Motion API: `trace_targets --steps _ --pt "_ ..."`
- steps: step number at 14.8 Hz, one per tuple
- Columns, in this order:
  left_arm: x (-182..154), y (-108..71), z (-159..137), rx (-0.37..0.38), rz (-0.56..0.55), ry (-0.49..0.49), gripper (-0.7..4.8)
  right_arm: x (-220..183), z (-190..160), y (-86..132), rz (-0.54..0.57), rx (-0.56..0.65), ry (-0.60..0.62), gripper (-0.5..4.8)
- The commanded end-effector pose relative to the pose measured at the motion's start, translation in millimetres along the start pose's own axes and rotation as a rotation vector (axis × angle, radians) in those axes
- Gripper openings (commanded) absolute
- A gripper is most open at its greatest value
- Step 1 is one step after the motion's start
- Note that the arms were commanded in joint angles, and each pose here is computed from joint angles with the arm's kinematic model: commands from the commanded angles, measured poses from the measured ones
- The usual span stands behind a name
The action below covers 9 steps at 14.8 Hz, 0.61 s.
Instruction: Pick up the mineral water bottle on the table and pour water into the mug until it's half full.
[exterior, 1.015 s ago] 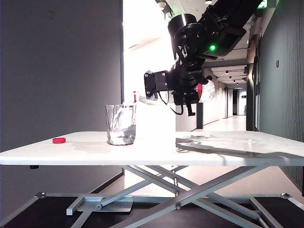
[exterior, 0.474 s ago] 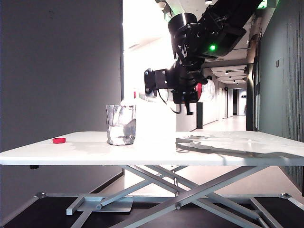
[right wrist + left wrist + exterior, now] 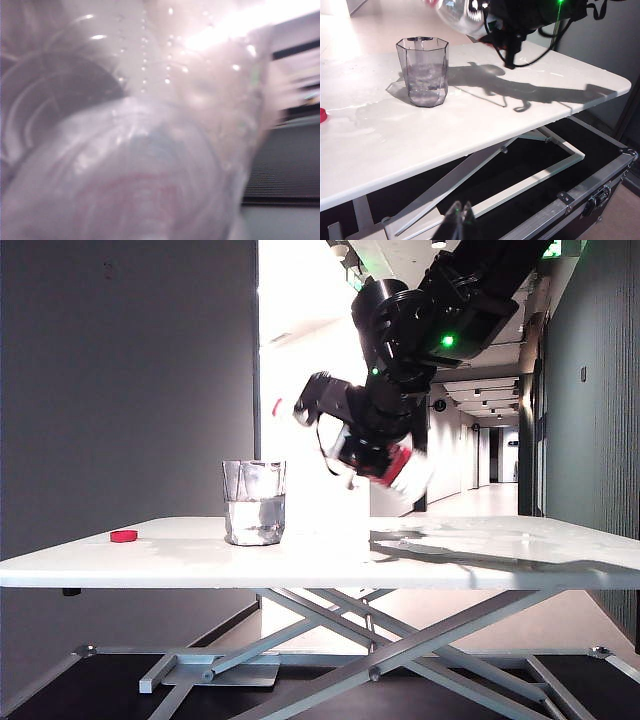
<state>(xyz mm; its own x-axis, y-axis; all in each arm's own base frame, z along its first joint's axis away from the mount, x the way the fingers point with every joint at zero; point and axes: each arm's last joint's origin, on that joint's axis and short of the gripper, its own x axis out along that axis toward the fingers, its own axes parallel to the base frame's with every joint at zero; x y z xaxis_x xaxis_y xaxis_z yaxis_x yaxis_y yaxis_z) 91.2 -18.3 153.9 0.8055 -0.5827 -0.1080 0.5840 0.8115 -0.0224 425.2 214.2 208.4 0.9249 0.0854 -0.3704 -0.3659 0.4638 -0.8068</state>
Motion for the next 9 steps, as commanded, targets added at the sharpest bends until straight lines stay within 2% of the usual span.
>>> trace_targets --steps 1,2,3,7,9 --pt "0.0 -0.2 -0.3 0.001 -0.005 0.004 -0.05 -5.1 8.0 -12.9 0.07 0.302 -0.153 1.8" --pt "0.0 -0.2 -0.3 0.001 -0.006 0.004 -0.05 -3.9 6.0 -14.4 0.115 0.378 -0.188 1.8" --pt "0.0 -0.2 -0.3 0.001 -0.005 0.004 -0.05 1.5 -5.5 -24.3 0.202 0.53 -0.266 1.8" --pt "0.0 -0.2 -0.3 0.001 -0.006 0.004 -0.05 18.4 -43.4 -47.3 0.245 0.758 -0.497 1.8" --pt "0.0 -0.2 -0.3 0.003 -0.006 0.004 -0.05 34.1 -62.6 -45.4 0.303 0.837 -0.597 1.8"
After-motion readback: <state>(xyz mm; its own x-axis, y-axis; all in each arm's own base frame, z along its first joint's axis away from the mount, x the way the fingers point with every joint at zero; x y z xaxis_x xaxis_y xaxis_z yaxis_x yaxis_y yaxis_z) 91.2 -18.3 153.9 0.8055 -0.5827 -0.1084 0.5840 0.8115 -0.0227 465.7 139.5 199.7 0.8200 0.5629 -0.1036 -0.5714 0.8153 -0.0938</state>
